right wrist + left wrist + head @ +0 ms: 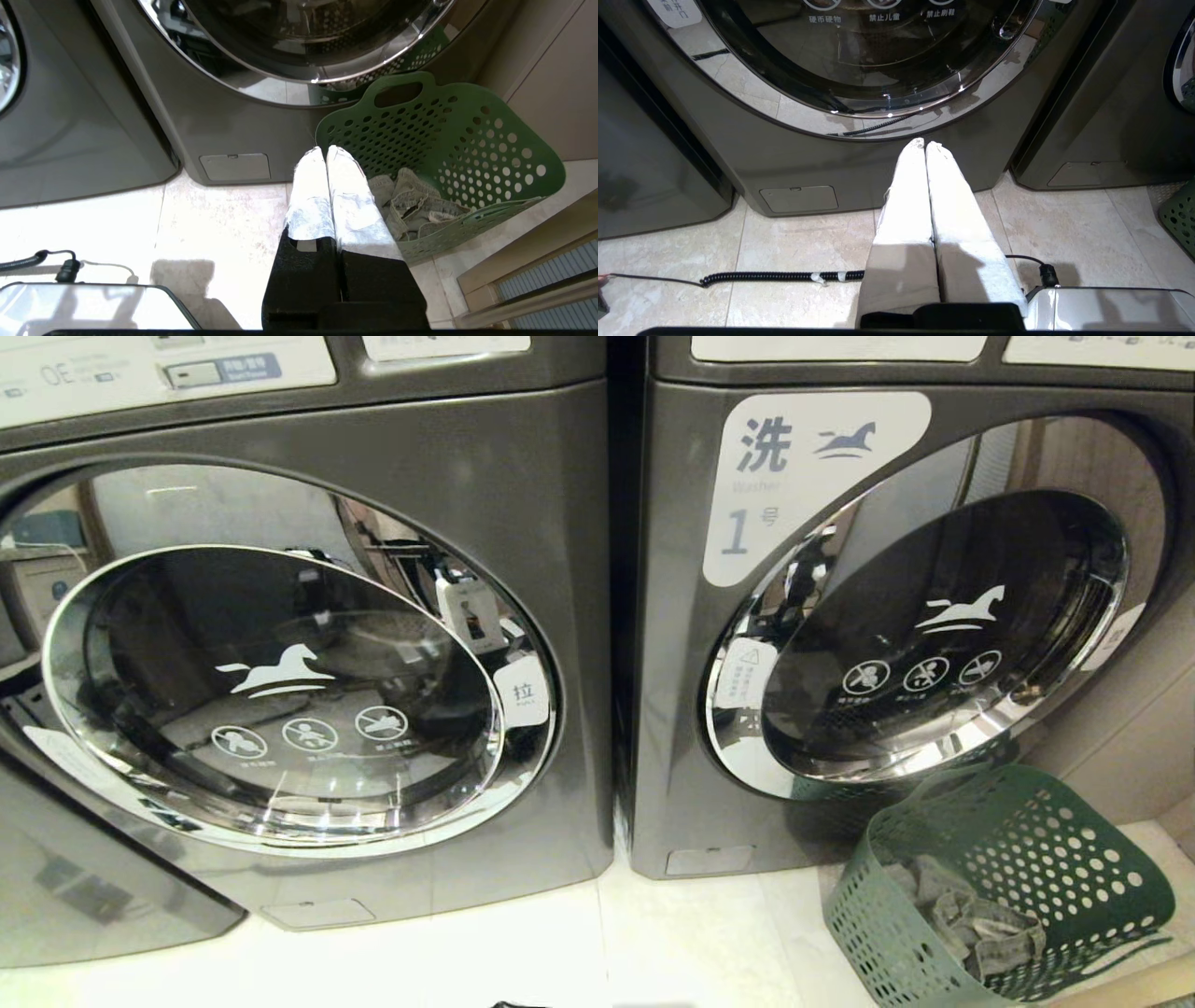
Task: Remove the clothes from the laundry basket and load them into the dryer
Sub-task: Take the clothes out of the basket
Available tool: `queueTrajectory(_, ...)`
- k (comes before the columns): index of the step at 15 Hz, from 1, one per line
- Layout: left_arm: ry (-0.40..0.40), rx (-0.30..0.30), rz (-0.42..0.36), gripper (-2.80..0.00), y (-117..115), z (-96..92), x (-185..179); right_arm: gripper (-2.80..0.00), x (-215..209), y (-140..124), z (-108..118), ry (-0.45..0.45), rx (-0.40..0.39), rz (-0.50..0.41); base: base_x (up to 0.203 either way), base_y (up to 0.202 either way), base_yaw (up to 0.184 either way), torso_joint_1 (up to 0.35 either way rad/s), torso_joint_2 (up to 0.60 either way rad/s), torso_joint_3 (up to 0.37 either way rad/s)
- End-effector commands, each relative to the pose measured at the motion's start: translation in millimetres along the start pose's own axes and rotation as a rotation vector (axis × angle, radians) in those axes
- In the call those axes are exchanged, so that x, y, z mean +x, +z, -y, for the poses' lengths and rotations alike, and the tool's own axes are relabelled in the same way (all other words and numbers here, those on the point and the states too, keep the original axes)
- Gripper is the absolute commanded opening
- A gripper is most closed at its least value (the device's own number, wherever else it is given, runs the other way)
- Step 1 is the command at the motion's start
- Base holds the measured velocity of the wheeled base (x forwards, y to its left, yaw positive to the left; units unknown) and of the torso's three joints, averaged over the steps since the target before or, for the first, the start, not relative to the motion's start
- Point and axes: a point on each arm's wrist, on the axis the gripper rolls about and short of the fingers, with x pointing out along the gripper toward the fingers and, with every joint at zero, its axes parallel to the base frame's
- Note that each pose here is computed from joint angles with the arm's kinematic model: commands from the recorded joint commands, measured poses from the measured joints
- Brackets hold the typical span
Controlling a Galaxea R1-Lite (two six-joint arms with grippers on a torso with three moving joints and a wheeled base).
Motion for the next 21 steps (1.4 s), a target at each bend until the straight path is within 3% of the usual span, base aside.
queueTrajectory(1,0.0,0.001,0.002,-2.8,-0.2,0.0,-0.1,-2.8,0.0,0.0,0.0,0.001,-0.001,0.001,0.0,0.0,0.0,0.004,0.0,-0.194)
queueTrajectory(21,0.0,0.002,0.002,-2.8,0.0,0.0,-0.1,-2.8,-0.1,0.1,0.0,0.003,-0.014,0.002,0.0,0.0,0.0,0.002,0.0,-0.194)
